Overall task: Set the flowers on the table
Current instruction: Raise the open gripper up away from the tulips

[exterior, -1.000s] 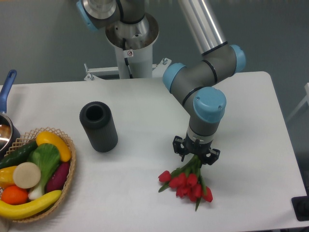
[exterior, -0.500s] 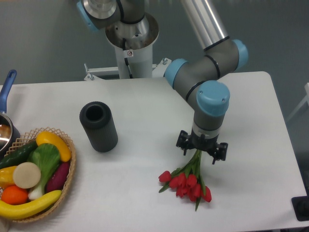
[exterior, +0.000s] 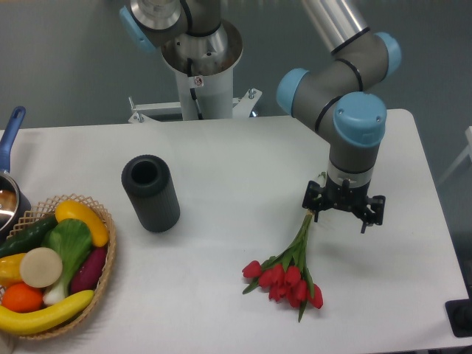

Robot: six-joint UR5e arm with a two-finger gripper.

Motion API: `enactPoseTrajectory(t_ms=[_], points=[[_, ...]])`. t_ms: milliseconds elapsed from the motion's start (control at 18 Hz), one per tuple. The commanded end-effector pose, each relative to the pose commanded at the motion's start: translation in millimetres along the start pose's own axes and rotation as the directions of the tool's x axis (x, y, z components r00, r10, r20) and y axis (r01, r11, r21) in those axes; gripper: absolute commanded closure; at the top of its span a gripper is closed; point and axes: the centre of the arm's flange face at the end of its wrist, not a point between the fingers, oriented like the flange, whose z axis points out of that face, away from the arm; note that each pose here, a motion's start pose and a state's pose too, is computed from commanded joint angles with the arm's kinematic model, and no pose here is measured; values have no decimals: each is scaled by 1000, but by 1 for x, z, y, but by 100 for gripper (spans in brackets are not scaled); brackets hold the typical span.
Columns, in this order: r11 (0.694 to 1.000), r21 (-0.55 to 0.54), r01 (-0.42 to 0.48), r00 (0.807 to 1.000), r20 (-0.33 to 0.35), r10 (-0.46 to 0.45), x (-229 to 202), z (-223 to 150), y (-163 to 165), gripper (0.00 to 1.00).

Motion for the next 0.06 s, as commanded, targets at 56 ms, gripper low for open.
enactPoseTrajectory(t_ms=[56], points=[[1000, -3, 0, 1000, -2, 0, 1, 0, 1, 0]])
